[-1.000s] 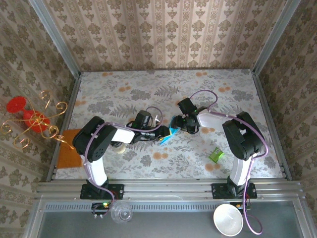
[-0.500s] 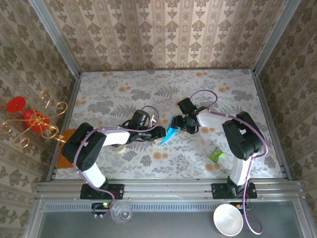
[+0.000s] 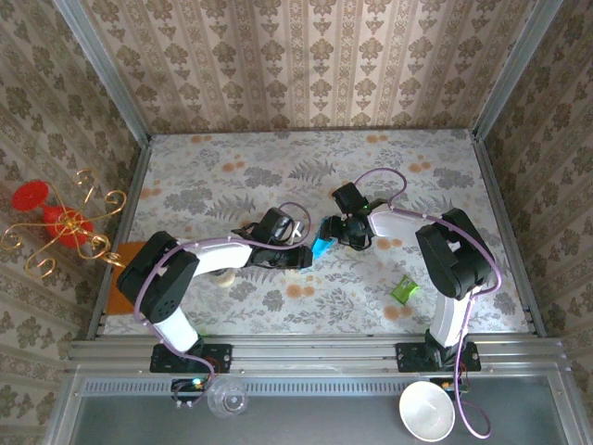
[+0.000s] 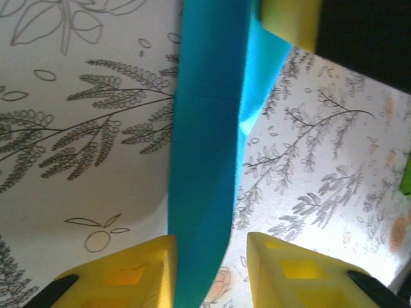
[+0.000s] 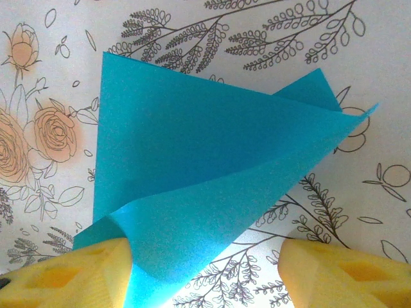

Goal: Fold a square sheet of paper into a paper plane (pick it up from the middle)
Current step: Fold the wing for the fifth time at the center of the table.

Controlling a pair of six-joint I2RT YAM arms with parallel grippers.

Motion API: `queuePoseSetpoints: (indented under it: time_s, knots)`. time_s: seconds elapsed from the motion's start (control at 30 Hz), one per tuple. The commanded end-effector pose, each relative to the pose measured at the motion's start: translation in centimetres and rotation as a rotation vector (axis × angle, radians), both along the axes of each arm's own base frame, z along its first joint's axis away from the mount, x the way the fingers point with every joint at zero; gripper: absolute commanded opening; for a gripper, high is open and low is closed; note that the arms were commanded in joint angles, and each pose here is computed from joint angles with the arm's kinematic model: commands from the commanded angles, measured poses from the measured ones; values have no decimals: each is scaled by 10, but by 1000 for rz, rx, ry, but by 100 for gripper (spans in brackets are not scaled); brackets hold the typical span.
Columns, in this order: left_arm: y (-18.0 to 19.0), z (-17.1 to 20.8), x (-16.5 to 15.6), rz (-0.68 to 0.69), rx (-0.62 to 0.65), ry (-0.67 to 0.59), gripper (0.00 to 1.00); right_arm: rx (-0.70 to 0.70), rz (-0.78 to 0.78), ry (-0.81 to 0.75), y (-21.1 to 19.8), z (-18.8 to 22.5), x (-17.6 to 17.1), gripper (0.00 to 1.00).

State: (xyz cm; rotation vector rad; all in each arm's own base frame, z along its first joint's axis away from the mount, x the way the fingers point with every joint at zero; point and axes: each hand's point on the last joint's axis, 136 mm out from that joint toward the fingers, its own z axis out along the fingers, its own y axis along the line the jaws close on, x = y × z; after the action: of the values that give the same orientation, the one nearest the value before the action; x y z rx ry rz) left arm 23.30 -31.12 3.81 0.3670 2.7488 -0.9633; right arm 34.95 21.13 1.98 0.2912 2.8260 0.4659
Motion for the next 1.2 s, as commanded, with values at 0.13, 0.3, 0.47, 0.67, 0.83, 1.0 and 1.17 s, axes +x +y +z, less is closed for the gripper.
queuePoseSetpoints:
  time_s: [0.13, 0.3, 0.47, 0.67, 0.83, 1.0, 1.17]
  knots:
    - [7, -13, 2, 6, 57, 12, 29, -91, 7, 98, -16, -48, -19, 67]
    - [9, -19, 3, 19, 53, 32, 25, -91, 8, 100, -16, -49, -19, 67]
    - [12, -23, 3, 32, 52, 45, 22, -92, 7, 105, -16, -51, -20, 67]
    - [7, -10, 5, 24, 13, 30, 23, -93, 8, 110, -16, -52, -20, 67]
    - [4, 8, 10, 19, -15, -7, 33, -93, 8, 110, -16, -52, -20, 67]
    - [5, 11, 14, 31, -11, -17, 35, -91, 9, 110, -16, -52, -20, 67]
    - [1, 8, 17, 26, -17, -2, 35, -93, 9, 113, -17, -54, -21, 66]
